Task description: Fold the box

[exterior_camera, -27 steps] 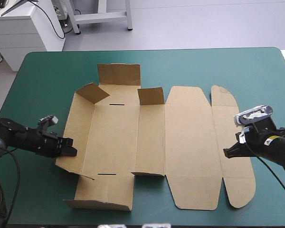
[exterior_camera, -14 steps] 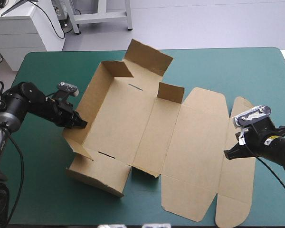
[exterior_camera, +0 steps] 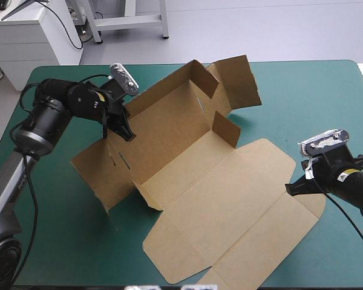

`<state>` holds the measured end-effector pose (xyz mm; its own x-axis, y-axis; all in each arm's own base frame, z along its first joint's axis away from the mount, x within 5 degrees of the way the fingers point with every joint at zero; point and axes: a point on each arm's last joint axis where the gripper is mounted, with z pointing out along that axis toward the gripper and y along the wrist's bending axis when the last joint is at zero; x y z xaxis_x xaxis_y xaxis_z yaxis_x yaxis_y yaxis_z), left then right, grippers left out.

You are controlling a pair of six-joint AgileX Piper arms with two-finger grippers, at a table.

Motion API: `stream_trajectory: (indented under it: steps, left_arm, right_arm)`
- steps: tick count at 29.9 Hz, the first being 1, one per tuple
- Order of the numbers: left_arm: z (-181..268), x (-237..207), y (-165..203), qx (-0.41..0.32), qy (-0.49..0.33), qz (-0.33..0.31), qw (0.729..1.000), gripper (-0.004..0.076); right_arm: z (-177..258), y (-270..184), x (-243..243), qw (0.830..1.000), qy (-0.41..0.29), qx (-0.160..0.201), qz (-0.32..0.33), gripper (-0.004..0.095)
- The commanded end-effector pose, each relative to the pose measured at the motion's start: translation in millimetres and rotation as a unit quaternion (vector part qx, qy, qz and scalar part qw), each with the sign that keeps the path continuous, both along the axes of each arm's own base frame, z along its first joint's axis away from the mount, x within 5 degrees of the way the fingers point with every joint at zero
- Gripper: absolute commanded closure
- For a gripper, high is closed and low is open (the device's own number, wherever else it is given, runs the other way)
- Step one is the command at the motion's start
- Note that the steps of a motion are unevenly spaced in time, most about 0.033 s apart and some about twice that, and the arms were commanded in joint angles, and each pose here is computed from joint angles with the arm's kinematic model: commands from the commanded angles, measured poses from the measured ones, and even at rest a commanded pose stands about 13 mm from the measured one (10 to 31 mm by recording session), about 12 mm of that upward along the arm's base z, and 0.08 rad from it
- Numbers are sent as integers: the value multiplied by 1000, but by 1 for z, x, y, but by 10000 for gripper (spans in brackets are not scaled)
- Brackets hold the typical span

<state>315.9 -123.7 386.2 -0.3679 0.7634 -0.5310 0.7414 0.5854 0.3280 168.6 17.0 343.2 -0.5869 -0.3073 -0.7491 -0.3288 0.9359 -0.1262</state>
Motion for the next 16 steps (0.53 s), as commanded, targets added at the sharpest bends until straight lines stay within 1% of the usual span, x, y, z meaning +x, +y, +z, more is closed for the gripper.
stream_trajectory:
  steps: [1,3,8,16]
  left_arm:
    - [30,-4,-19,28,-129,-34,991,731]
    - [27,-1,-32,50,-155,-53,985,731]
    - [20,5,-55,77,-201,-104,971,731]
    - [24,0,-62,98,-230,-177,952,731]
  right_arm:
    - [16,-1,2,998,-54,6,-9,929]
    - [16,-2,3,998,-59,6,-10,929]
    - [21,-2,5,996,-81,11,-18,929]
    - [33,-2,5,994,-95,32,-31,929]
